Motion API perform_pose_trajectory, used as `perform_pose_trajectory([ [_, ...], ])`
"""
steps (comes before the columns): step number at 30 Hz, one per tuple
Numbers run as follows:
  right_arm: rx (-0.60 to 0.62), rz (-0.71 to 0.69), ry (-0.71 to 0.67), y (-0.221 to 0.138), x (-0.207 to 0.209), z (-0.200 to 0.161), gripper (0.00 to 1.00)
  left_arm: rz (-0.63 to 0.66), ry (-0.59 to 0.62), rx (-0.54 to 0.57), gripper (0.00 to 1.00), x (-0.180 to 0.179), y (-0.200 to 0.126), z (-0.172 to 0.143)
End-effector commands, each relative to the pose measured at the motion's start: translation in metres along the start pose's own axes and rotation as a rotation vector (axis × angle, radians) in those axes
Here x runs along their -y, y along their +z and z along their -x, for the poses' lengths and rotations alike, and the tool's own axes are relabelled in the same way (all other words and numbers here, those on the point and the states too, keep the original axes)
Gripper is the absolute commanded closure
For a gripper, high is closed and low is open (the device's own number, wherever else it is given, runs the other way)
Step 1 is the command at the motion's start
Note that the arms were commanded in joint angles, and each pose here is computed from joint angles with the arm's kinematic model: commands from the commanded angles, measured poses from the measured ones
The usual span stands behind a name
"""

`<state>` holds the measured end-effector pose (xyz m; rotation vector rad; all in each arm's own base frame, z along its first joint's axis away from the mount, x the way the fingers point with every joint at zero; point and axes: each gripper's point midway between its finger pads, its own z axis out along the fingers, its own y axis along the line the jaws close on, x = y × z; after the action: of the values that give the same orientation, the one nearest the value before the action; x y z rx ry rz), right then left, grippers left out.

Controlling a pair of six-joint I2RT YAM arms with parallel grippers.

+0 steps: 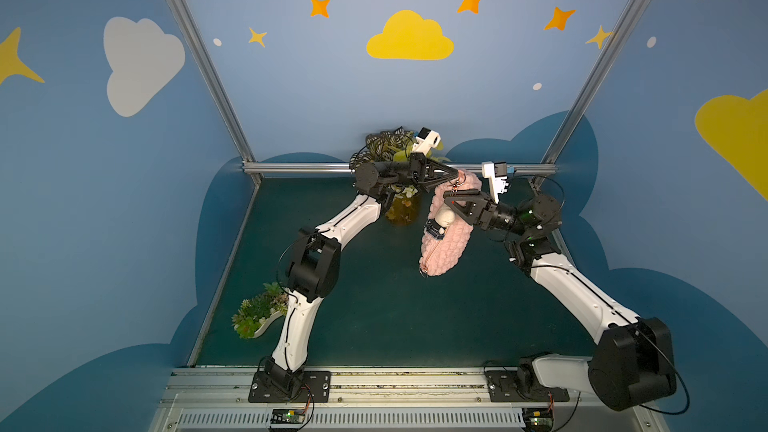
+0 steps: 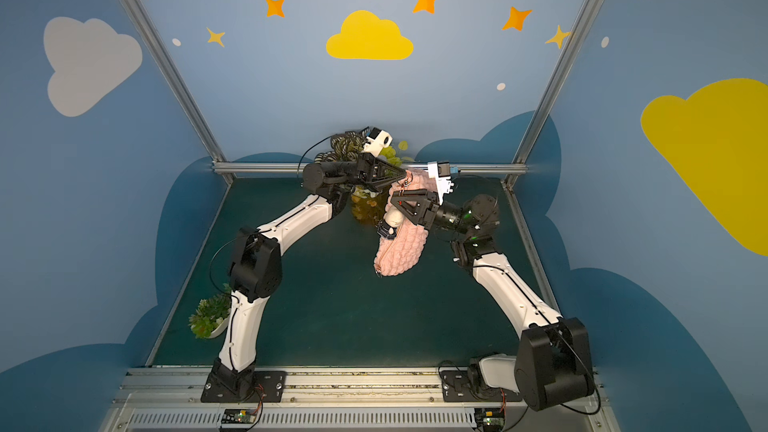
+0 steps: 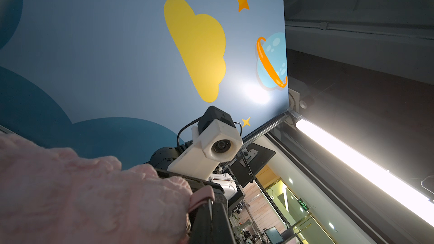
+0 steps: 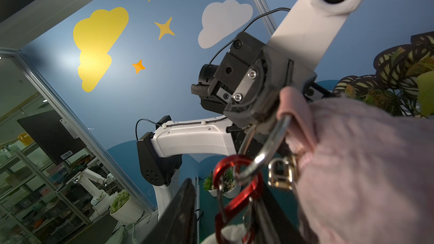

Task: Remove the decoration from the bag
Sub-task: Remove the decoration item from the bag.

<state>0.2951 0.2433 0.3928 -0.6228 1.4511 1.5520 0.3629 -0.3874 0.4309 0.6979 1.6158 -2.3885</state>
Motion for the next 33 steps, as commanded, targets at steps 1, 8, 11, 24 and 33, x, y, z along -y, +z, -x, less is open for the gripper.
perform_pose_trajectory([
  [1, 0.026, 0.017, -0.047, -0.003, -0.012, 0.010, 0.60, -0.061, 0.118, 0.023, 0.98, 0.033, 0.002, 0.006],
  [8, 0.029, 0.018, -0.050, -0.003, -0.012, 0.012, 0.63, -0.059, 0.116, 0.020, 0.98, 0.034, 0.002, 0.006],
  [11, 0.031, 0.020, -0.054, -0.003, -0.012, 0.014, 0.64, -0.058, 0.119, 0.020, 0.98, 0.035, 0.002, 0.006],
  [24, 0.041, 0.023, -0.055, -0.002, -0.010, 0.021, 0.70, -0.059, 0.115, 0.019, 0.98, 0.034, 0.003, 0.005],
  [33, 0.043, 0.023, -0.053, -0.002, -0.009, 0.022, 0.76, -0.059, 0.112, 0.021, 0.98, 0.032, 0.002, 0.006],
])
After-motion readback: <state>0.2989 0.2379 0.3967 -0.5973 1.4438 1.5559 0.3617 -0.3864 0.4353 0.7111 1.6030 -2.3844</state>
